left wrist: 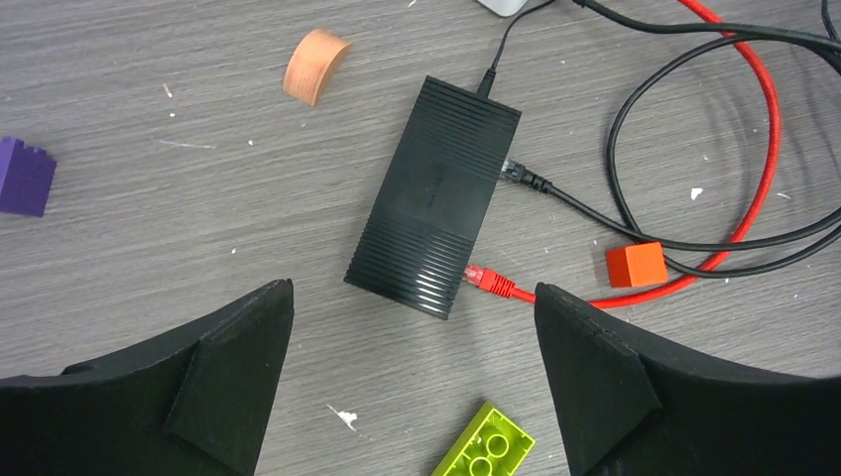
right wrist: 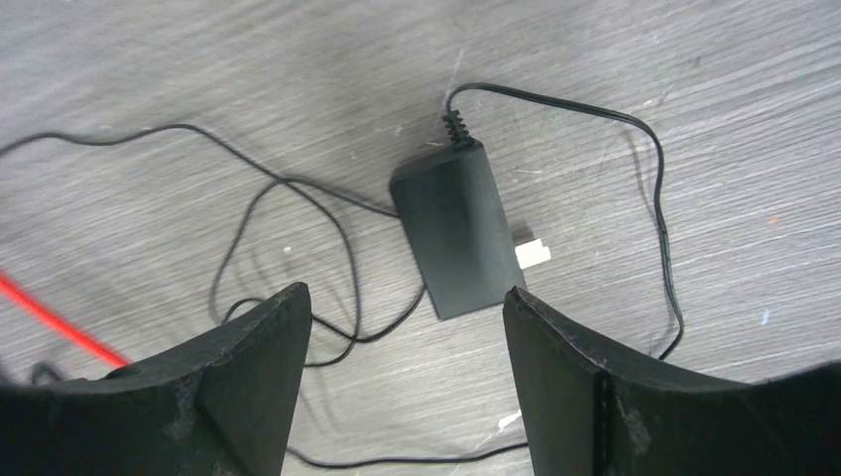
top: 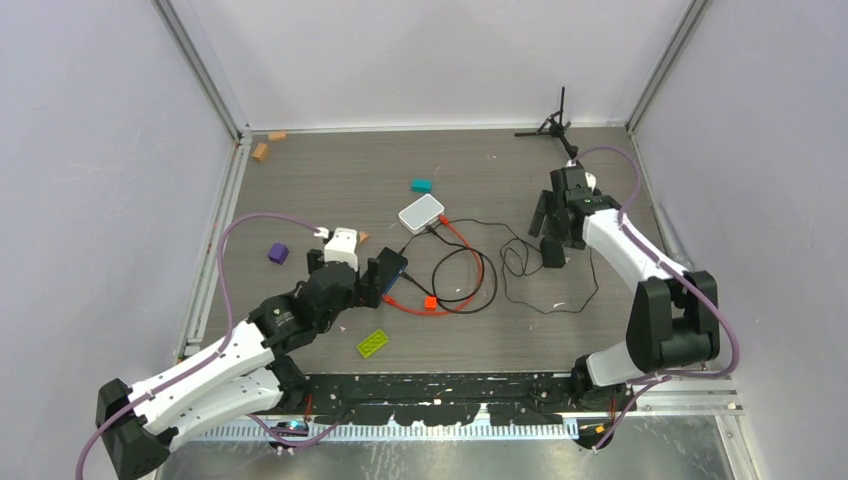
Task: Insert the plug into the switch port
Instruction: Place the power at the center of the board, then reset both arms
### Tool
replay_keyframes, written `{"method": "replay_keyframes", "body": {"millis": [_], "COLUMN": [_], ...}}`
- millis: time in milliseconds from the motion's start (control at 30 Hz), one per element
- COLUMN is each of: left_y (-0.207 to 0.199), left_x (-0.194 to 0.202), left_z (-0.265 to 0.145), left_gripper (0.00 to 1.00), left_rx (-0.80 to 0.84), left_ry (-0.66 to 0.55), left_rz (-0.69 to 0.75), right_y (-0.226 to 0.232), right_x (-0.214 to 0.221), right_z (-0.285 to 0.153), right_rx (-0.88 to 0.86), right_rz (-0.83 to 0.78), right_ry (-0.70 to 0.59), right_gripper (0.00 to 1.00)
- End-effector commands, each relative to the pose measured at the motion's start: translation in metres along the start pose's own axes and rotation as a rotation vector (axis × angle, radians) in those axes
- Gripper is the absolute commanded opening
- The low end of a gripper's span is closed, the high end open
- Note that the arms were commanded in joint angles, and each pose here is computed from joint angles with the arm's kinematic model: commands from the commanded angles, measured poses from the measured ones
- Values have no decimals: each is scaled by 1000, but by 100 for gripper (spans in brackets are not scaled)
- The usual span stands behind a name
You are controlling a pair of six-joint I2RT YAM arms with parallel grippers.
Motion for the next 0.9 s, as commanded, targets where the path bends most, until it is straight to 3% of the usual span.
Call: {"method": "replay_keyframes", "body": {"millis": [0, 233, 433, 600, 867], "left_y": [5, 14, 18, 23, 42], "left_x": [-6, 8, 23, 20, 1], "left_z": [-7, -13, -9, -17, -39], "left_gripper": [93, 95, 96, 97, 97], "left_rx": [-22, -70, -124, -131, -178], "left_ry": [-4, 53, 88, 70, -34], "left_rz": [-40, -40, -74, -103, -113], "right_y": [9, 21, -8, -33, -41], "right_x": [-33, -23, 16, 50, 72], "right_z": [-58, -148, -194, -188, -163], "right_rx": [-107, -510, -682, -733, -777], "right_rz": [24, -26, -18, 107, 198], "right_ry": [-125, -202, -357, -470, -493], "right_gripper": [76, 77, 77, 77, 77]}}
Point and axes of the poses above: each gripper's point midway between its finger pads, its own z axis out along the fingers, its own y axis along the line the jaws close on, x = y × z, the point moved 6 cm from there along -z, back along the fingers, and after that the axes turned 9 degrees about z, right-handed, at the moved point
